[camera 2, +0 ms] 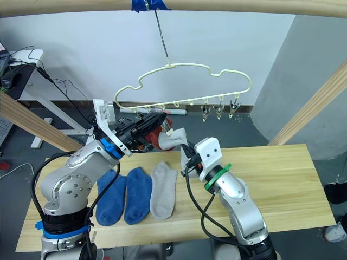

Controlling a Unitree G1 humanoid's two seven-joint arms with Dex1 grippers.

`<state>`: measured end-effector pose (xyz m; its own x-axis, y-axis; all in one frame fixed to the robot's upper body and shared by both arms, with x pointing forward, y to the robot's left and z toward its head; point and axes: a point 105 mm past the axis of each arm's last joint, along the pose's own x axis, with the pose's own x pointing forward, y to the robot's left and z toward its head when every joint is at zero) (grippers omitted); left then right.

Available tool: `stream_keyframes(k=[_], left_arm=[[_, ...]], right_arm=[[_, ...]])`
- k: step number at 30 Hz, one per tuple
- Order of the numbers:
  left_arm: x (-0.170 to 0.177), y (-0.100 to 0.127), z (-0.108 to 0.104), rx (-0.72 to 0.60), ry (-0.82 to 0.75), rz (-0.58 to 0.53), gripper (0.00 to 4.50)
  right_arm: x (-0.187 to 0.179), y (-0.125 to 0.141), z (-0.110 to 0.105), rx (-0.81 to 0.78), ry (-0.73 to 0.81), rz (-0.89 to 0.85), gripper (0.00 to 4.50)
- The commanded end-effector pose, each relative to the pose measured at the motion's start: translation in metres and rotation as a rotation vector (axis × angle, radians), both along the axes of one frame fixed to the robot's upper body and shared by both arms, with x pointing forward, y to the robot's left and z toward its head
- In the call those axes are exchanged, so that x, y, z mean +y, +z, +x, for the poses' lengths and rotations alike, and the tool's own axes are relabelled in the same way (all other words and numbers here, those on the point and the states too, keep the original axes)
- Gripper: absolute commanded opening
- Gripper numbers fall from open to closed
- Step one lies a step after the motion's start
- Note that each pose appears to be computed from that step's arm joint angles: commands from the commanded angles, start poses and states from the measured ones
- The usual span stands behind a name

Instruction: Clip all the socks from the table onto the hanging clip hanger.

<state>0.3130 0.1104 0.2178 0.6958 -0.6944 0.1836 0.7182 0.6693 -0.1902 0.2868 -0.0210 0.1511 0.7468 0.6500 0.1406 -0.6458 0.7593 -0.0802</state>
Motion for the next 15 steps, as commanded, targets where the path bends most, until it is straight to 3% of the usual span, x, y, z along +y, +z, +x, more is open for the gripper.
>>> stream_keyframes(k=[1, 12, 15], left_arm=[[-0.002, 0.004, -0.006, -0.028, -0.019, -0.007, 0.00], [0.000, 0.003, -0.006, -0.030, -0.020, -0.011, 0.00], [0.002, 0.002, -0.006, -0.026, -0.023, -0.011, 0.88]], right_arm=[[0.006, 0.014, -0.003, -0.045, 0.027, 0.039, 0.02], [0.014, 0.019, -0.001, -0.053, 0.054, 0.055, 0.02], [0.017, 0.020, -0.001, -0.052, 0.064, 0.053, 0.00]])
